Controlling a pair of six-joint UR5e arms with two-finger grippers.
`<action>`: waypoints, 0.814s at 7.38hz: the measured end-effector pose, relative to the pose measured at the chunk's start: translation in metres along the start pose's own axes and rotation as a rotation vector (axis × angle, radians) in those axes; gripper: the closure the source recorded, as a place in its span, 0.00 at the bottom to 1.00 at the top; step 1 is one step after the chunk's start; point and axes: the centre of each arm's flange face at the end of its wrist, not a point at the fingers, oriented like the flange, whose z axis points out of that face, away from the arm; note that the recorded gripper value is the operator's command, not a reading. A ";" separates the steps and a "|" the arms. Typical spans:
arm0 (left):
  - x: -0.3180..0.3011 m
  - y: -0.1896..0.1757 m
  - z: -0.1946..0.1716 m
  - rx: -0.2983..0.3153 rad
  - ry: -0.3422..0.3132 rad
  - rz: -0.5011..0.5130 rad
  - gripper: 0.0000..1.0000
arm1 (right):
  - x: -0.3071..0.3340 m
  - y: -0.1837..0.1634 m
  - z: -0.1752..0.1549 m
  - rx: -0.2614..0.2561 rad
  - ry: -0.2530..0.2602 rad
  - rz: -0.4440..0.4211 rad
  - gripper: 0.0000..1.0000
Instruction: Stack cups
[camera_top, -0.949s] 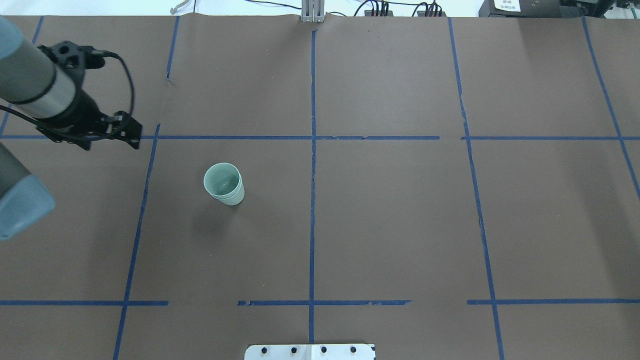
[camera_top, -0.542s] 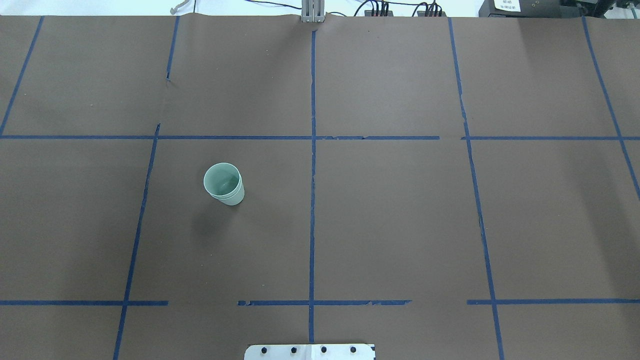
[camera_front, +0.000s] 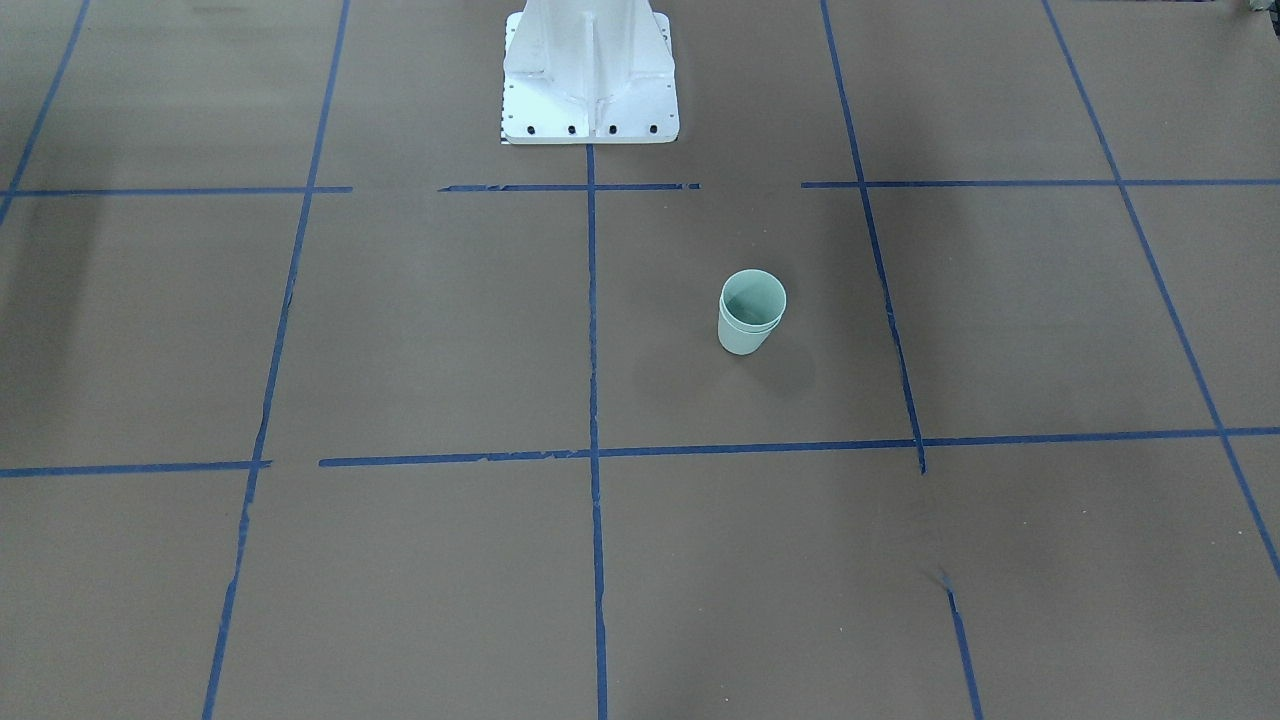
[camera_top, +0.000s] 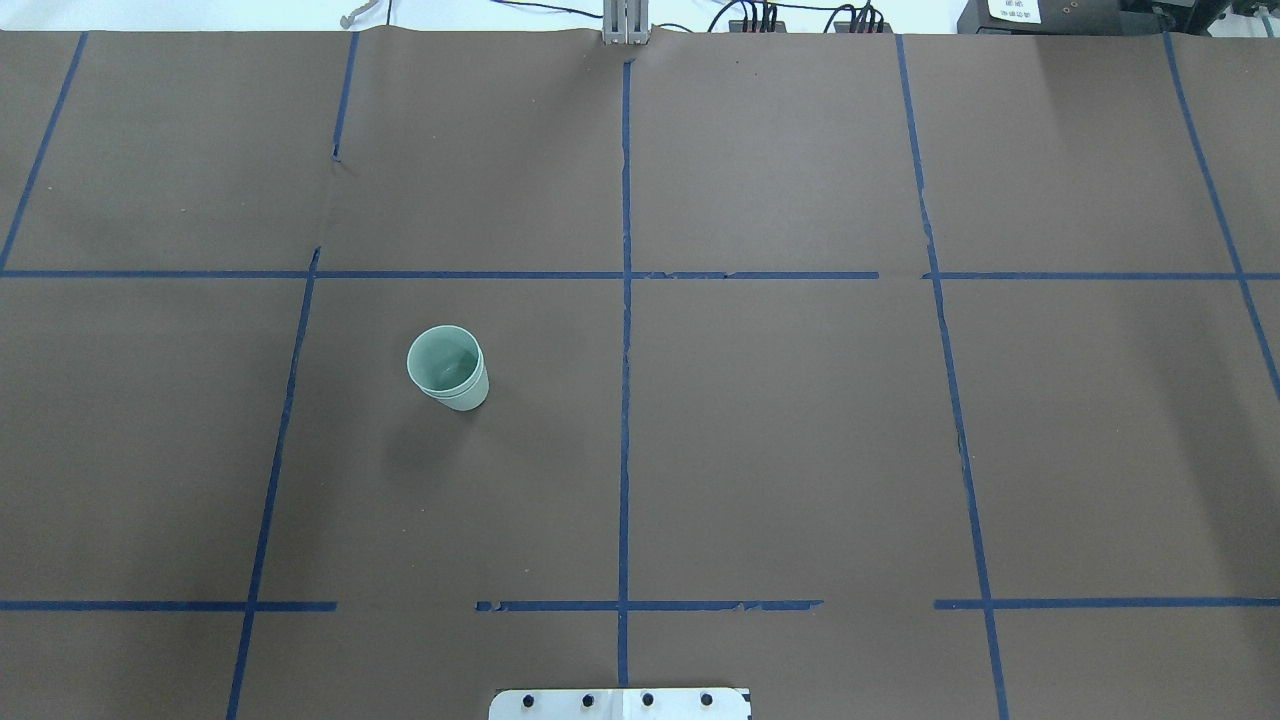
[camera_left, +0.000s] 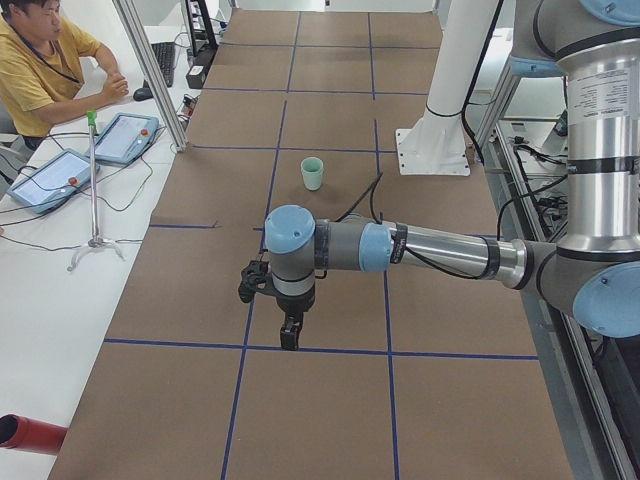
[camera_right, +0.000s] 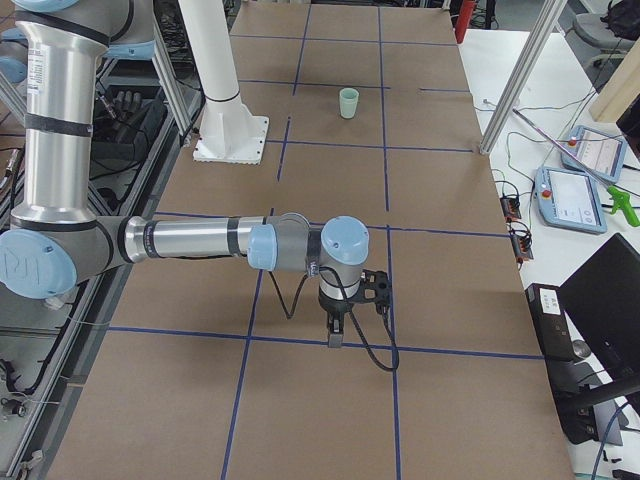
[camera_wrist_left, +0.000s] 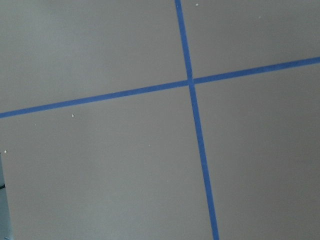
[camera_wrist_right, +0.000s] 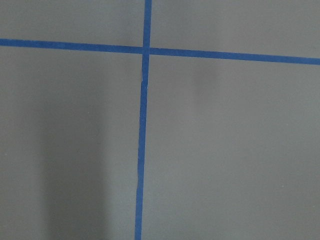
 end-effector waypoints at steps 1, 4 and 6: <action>-0.003 0.005 0.003 -0.003 0.017 0.003 0.00 | 0.000 0.000 0.000 0.000 0.000 0.000 0.00; -0.007 0.008 0.007 -0.007 0.031 0.005 0.00 | 0.000 0.000 0.000 0.000 0.000 0.000 0.00; -0.008 0.008 0.009 -0.010 0.029 0.004 0.00 | 0.000 0.000 0.000 -0.001 0.000 0.000 0.00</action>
